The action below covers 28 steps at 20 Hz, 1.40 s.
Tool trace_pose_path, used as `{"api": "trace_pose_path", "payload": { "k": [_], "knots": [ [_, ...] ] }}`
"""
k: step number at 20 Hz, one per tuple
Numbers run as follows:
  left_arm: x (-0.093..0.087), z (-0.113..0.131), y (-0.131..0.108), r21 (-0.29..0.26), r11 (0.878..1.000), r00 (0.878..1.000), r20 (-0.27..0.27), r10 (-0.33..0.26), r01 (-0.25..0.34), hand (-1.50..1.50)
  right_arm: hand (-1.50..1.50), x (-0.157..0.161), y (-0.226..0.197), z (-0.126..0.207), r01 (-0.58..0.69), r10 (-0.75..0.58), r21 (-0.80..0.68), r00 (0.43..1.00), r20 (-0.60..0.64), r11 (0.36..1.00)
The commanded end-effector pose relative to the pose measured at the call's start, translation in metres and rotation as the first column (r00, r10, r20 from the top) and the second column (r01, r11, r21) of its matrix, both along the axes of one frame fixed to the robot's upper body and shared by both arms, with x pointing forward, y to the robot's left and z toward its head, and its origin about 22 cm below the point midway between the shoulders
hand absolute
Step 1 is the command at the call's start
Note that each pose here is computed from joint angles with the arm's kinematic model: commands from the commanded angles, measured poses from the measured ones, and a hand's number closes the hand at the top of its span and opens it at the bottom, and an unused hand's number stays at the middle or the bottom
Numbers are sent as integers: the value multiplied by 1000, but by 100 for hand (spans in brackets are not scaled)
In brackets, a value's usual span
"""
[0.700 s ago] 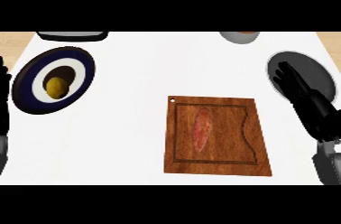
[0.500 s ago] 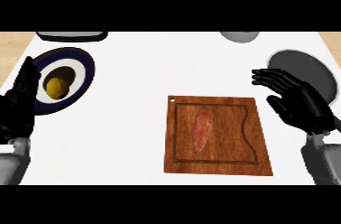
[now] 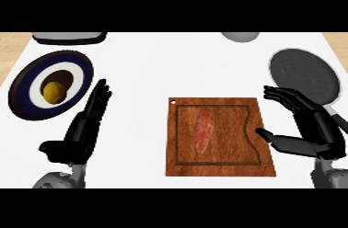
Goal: Pick the sweet potato from the cutting board and place it in the pan
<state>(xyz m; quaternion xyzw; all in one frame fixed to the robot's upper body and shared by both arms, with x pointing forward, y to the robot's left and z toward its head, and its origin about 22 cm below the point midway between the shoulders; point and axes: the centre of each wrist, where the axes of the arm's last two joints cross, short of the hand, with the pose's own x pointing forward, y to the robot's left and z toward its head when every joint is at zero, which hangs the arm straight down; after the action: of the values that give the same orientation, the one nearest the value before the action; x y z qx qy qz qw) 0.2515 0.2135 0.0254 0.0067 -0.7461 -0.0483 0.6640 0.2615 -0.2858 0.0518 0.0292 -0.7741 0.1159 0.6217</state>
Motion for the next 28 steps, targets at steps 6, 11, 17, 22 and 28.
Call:
{"api": "trace_pose_path", "payload": {
  "k": [6,11,17,22,28],
  "knots": [
    [2,-4,-2,-31,997,998,12,-65,66,0,-150,-1,-11,20,-49,62,-284,997,35,958],
    [-11,-11,-20,-35,996,996,12,-84,85,0,-150,20,21,51,-146,133,-451,989,-61,881],
    [-10,-19,-12,-32,996,997,9,-79,79,0,-150,40,55,55,-291,180,-665,956,-232,688],
    [-5,-17,-19,-40,997,997,8,-71,71,0,-150,42,100,43,-413,239,-739,911,-338,532],
    [-2,-23,-19,-31,997,997,16,-69,69,0,-150,35,140,32,-438,204,-778,899,-388,451]
  ]
}}
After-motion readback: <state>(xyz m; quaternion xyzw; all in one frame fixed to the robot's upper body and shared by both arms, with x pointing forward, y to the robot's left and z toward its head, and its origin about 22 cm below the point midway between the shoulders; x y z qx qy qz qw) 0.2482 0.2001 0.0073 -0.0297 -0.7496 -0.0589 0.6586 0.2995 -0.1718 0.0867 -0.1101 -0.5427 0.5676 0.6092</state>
